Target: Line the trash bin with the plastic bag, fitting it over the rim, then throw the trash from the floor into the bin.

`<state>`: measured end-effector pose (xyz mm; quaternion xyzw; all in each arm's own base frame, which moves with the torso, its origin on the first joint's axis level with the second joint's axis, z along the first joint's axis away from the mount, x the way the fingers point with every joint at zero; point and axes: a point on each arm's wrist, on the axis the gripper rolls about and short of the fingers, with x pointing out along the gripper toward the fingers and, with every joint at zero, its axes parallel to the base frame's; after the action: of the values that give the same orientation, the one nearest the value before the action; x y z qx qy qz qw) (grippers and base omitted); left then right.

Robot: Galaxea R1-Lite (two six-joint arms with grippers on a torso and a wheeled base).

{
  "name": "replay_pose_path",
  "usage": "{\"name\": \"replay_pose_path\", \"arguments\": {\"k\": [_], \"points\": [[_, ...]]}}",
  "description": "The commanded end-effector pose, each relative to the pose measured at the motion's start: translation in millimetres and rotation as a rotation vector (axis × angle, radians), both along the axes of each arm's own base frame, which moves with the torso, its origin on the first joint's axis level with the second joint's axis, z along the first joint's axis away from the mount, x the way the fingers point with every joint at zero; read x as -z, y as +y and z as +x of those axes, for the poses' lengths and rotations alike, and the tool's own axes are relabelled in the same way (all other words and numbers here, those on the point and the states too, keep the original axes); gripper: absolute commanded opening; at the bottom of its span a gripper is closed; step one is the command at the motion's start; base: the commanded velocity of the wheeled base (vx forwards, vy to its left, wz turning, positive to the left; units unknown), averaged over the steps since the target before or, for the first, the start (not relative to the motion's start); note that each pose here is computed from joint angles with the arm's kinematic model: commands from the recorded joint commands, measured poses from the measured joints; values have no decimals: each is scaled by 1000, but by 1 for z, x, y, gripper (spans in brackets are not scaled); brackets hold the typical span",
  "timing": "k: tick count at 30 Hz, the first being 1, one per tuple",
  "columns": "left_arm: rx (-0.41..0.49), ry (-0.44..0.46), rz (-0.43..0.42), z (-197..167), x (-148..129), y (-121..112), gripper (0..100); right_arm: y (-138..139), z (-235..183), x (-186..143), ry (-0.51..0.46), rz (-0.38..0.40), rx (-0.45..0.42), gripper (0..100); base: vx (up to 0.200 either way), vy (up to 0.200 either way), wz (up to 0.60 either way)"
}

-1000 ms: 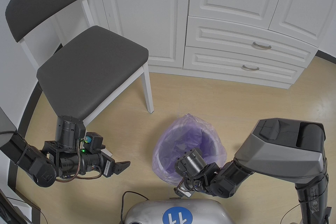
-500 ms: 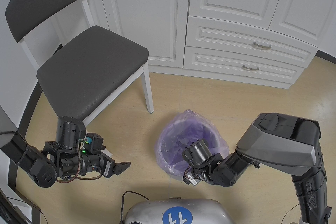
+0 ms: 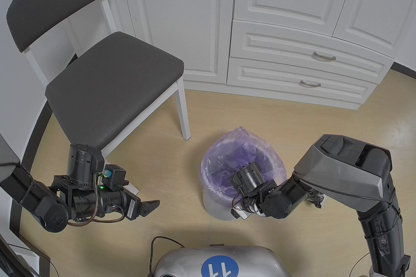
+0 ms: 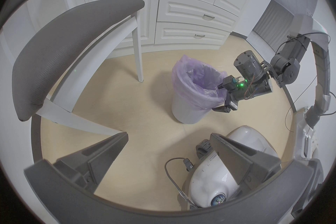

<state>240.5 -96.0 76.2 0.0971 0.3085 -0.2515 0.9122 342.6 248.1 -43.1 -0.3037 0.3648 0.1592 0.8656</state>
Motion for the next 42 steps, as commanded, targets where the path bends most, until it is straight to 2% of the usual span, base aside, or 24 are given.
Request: {"name": "replay_pose_path", "arguments": {"k": [1,8,17,24,27,30,34,36,39,42], "points": [[-1,0,0,0,0,0,100,1,1,0,0,2,0,100,0,0,0],[-1,3,1,-1,0,1,100,1,-17,-11,8,2,-23,100,0,0,0],[8,20,8,-2,5,-1,100,17,-65,-11,52,-30,-127,100,0,0,0],[21,36,16,-1,10,-6,100,5,-91,-16,94,-68,-153,100,0,0,0],[31,41,19,1,14,-9,100,-4,-100,-25,76,-55,-155,100,0,0,0],[33,10,4,2,14,-10,100,-8,-104,-42,15,-3,-159,100,0,0,0],[9,-18,-11,0,13,-1,100,0,-96,-65,-60,57,-161,100,0,0,0],[19,-42,-50,-4,9,7,100,11,-85,-76,-102,93,-159,100,0,0,0],[30,-52,-82,-13,7,16,100,22,-74,-80,-135,111,-157,100,0,0,0],[18,-56,-97,-21,8,25,100,31,-64,-68,-116,93,-154,100,0,0,0]]}}
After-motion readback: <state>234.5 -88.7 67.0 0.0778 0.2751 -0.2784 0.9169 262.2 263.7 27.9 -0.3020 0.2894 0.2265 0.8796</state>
